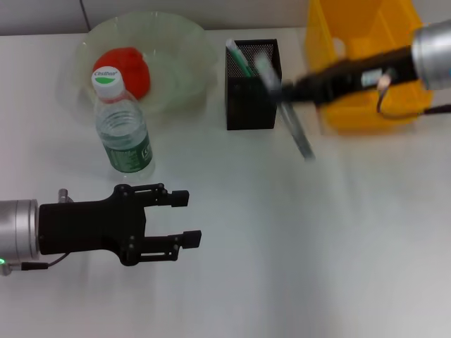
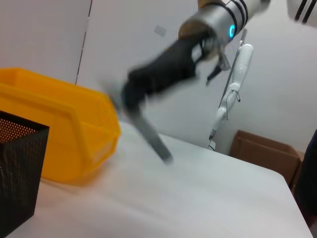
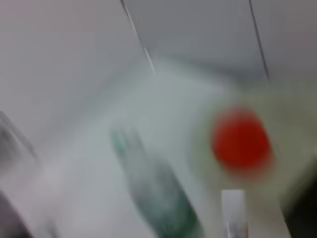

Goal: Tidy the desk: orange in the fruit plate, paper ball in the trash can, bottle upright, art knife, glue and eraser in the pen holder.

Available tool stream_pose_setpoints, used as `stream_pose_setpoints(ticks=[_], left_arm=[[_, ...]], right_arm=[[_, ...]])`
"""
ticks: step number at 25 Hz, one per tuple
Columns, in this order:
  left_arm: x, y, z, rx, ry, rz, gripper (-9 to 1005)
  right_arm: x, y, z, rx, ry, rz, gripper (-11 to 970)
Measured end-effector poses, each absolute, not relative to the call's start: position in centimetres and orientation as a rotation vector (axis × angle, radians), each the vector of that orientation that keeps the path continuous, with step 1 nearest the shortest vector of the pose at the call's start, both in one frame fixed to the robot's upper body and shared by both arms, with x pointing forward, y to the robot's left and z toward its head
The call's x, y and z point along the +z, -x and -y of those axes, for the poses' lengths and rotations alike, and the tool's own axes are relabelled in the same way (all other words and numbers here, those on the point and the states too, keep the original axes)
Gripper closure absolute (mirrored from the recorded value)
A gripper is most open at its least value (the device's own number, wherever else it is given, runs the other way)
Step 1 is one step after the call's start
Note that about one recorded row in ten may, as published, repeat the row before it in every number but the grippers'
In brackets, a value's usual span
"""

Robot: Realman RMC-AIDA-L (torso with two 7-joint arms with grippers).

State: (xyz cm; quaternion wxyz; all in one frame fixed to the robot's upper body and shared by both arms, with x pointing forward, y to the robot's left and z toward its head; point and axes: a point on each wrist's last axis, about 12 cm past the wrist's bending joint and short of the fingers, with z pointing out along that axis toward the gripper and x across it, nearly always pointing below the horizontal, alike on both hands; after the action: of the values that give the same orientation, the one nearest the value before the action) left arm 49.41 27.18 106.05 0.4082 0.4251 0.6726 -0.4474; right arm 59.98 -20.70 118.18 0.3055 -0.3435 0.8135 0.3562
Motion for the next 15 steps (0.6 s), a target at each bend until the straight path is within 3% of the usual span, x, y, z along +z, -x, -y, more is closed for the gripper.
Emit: stream_pose_setpoints(ticks=[1,5,6,10,15], left_arm=[[106.0,-49.3,-27.1,-1.13,-1.07,-1.694,265],[105.9,-49.2,-27.0,-1.137,-1.069,-1.694,265],[105.8,-49.1,-26.9,-1.14,-1.067,-1.695,265],[105.7,-49.0,-26.8,-1.145,-1.06,-1.695,265],[105.6,-48.8,-26.8,-1.146,-1.059,-1.697,265]], right_arm=[[117.5,-60.1,21.9,1.118,0.775,-1.956,820],[116.2,-60.4,22.8,1.151,0.695,-1.763,820],[114.5,-60.5,23.0,1.094,0.607,-1.581,821],[112.0,-60.0,22.7,0.884,0.501,-1.36,821],[110.3,-60.6,20.9,0.632,0.517,-1.313,821]])
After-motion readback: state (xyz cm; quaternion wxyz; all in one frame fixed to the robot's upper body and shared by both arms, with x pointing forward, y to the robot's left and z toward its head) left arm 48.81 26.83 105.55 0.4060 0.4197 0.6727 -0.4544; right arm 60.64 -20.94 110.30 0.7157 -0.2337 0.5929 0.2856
